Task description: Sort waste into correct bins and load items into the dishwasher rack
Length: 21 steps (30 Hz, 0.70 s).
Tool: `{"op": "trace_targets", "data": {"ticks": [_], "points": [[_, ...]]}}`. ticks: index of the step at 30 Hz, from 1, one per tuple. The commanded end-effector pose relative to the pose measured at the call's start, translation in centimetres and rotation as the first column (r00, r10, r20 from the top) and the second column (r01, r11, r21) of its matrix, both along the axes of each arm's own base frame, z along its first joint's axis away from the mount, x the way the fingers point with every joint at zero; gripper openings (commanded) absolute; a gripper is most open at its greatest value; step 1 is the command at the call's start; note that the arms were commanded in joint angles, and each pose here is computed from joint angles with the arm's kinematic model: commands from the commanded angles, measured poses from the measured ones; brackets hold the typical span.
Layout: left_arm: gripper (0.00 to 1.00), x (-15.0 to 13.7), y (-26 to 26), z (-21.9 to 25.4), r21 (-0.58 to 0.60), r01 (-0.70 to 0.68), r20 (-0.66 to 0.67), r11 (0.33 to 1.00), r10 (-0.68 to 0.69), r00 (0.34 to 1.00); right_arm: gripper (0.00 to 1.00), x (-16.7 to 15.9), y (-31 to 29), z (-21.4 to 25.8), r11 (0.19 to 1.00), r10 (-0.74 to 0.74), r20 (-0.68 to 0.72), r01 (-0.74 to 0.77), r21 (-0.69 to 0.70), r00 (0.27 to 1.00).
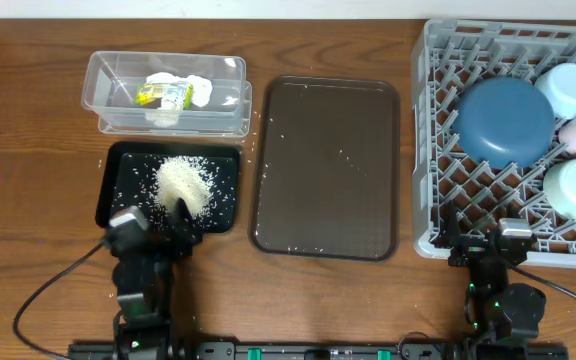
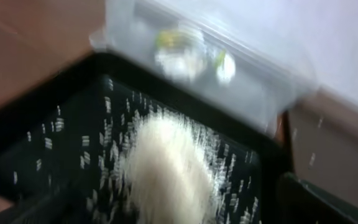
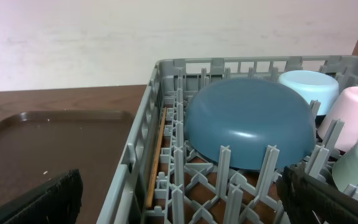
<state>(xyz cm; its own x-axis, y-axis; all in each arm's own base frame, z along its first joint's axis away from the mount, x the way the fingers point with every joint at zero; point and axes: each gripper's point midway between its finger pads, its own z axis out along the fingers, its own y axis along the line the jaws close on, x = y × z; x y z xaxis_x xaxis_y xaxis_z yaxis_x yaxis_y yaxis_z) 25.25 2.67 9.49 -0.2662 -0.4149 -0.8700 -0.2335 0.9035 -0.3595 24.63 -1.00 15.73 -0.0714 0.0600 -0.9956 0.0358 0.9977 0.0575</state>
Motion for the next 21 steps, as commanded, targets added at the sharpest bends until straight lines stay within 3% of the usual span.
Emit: {"op": "trace_targets", "data": {"ticks": [1,3,8,21], "points": [[1.00,-0.4,-1.3,-0.5,0.124,0.106,-0.036,0.987,-0.102,0.994,0.99,0.0,-0.1,0.0,1.000,-0.001,0.002,0.001,-0.012,1.000],[1.00,-0.9,-1.9,-1.0,0.163,0.148,-0.064,0.975,-0.139,0.988,0.99,0.0,-0.1,0.0,1.000,-0.001,0.002,0.001,-0.012,1.000],[1.00,-0.8,-3.0,1.0,0.209,0.187,0.017,0.960,-0.195,0.981,0.99,0.0,-0.1,0.0,1.000,-0.001,0.002,0.001,-0.012,1.000],[1.00,-0.8,-3.0,4.4,0.260,0.155,0.158,0.953,-0.200,0.967,0.99,0.0,-0.1,0.0,1.000,-0.001,0.002,0.001,-0.012,1.000]]}}
